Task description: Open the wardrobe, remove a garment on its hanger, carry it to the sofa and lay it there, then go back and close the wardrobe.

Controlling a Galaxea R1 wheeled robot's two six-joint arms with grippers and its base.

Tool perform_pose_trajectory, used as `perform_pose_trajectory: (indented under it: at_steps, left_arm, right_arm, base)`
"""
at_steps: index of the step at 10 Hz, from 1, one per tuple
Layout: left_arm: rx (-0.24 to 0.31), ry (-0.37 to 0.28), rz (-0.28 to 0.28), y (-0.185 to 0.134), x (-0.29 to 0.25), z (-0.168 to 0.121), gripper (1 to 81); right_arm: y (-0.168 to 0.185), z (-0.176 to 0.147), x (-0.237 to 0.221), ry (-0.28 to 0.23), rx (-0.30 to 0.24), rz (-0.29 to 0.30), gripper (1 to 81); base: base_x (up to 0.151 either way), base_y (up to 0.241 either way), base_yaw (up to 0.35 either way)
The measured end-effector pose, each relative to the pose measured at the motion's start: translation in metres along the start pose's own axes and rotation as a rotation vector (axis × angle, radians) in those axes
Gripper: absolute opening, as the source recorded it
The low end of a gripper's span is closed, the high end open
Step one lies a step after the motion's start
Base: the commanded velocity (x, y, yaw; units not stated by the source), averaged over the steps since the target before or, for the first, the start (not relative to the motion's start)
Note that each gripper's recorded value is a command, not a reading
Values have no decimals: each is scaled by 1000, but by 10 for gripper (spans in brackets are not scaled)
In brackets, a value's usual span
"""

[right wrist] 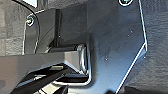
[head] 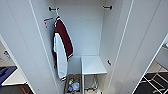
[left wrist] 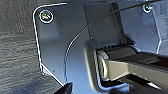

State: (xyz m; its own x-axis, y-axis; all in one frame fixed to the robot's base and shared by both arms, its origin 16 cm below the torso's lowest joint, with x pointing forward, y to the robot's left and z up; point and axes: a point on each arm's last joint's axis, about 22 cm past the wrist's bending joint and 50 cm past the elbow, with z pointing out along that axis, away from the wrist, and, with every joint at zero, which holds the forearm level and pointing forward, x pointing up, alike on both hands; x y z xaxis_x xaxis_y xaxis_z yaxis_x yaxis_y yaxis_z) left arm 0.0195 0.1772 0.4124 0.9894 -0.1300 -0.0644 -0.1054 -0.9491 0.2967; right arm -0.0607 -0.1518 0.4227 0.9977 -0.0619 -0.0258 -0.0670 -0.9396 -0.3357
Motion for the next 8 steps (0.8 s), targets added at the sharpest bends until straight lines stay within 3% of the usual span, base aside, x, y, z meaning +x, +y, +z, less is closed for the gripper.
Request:
perform_pose_trajectory:
  at_steps: [2, 5, 8]
  left_arm:
    - [0, -1, 0, 0, -1, 0, 811]
    - [1, 21, 4, -1, 16, -1, 811]
    - [1, -12, -9, -1, -7, 0, 811]
  right_arm:
    - [0, 0, 0, 1, 0, 0, 811]
    - [-2, 1, 21, 24, 4, -6, 811]
    - [0, 0, 2, 3, 1, 5, 811]
  base:
    - [68, 0, 0]
    - [0, 0, 0]
    - [0, 0, 0]
